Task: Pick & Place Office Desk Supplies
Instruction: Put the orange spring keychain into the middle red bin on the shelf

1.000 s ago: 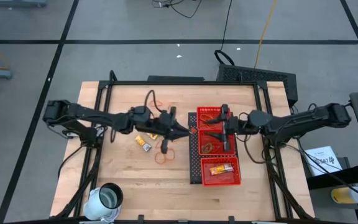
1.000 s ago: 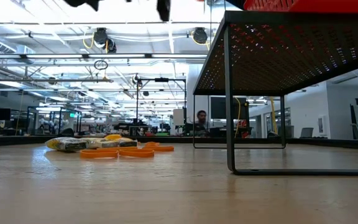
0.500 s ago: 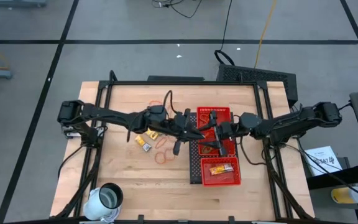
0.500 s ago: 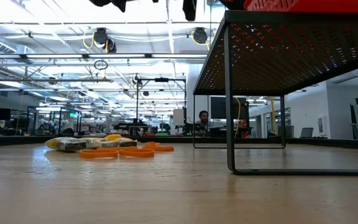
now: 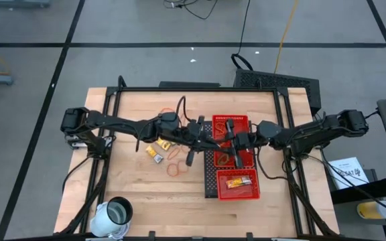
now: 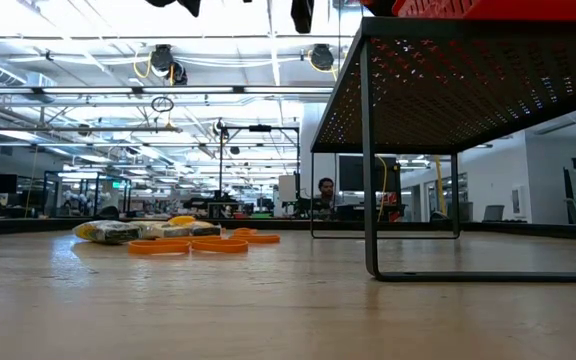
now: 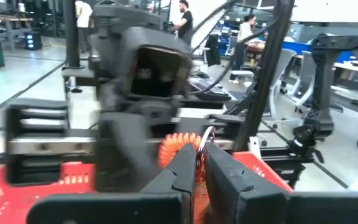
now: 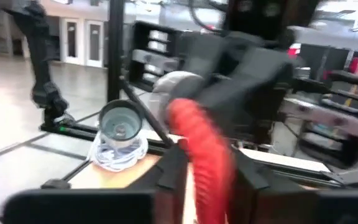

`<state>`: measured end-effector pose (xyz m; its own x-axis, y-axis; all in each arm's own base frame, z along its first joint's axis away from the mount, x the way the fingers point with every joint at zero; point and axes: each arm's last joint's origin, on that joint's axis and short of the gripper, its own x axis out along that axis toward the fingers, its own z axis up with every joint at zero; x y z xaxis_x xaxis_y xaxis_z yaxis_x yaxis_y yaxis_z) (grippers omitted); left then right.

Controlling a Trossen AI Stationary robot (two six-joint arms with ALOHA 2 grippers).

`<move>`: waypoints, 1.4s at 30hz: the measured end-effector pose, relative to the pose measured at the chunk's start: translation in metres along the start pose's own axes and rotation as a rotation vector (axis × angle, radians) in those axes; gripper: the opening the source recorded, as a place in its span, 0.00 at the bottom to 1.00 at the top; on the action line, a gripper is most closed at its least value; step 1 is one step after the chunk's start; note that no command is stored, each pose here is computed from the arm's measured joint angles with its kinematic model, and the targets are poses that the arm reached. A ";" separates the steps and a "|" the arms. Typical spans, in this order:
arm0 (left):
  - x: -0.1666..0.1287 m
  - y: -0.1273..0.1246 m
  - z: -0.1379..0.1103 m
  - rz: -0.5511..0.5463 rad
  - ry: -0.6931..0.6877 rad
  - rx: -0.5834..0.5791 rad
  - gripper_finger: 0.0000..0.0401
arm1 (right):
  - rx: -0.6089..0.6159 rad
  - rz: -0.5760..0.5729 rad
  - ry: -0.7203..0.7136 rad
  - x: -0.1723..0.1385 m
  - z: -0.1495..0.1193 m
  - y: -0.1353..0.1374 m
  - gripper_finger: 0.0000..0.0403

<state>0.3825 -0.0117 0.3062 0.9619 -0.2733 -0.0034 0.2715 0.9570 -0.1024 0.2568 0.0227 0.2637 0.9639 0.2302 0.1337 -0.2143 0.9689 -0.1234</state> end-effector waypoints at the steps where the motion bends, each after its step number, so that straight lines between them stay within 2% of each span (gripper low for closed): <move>1: 0.000 0.000 0.000 0.001 0.002 0.000 0.06 | -0.007 0.001 0.001 0.000 0.000 0.000 0.10; 4: 0.000 0.001 0.000 0.006 -0.001 0.002 0.07 | -0.028 0.000 0.000 0.000 0.000 0.000 0.03; 7: 0.000 0.000 0.000 0.011 0.001 0.008 0.10 | -0.030 0.002 0.001 0.000 0.000 0.000 0.05; 11: -0.002 0.001 0.002 0.050 -0.004 0.042 0.25 | -0.020 0.000 0.001 0.000 0.000 0.000 0.08; 17: -0.010 0.000 0.014 0.063 -0.026 0.063 0.51 | -0.018 -0.001 0.005 -0.002 0.002 0.000 0.04; 21: -0.025 0.002 0.025 0.100 0.017 0.093 0.62 | -0.014 -0.006 0.032 -0.010 0.008 -0.001 0.05; 24: -0.043 0.006 0.034 0.185 0.091 0.074 0.68 | -0.007 -0.004 0.042 -0.019 0.017 0.000 0.05; 28: -0.065 0.011 0.036 0.311 0.216 0.031 0.71 | 0.031 0.003 0.087 -0.036 0.027 0.002 0.05; 32: -0.070 0.016 0.031 0.344 0.282 0.007 0.72 | 0.079 0.008 0.172 -0.052 0.030 0.005 0.07; 37: -0.071 0.018 0.024 0.375 0.263 0.014 0.69 | 0.145 0.027 0.265 -0.065 0.029 0.011 0.07; 42: -0.072 0.024 0.012 0.448 0.194 0.013 0.65 | 0.138 0.070 0.293 -0.067 0.028 0.018 0.06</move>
<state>0.3201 0.0325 0.3157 0.9611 0.1536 -0.2295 -0.1661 0.9854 -0.0361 0.1841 0.0276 0.2797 0.9462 0.2803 -0.1614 -0.2818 0.9594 0.0143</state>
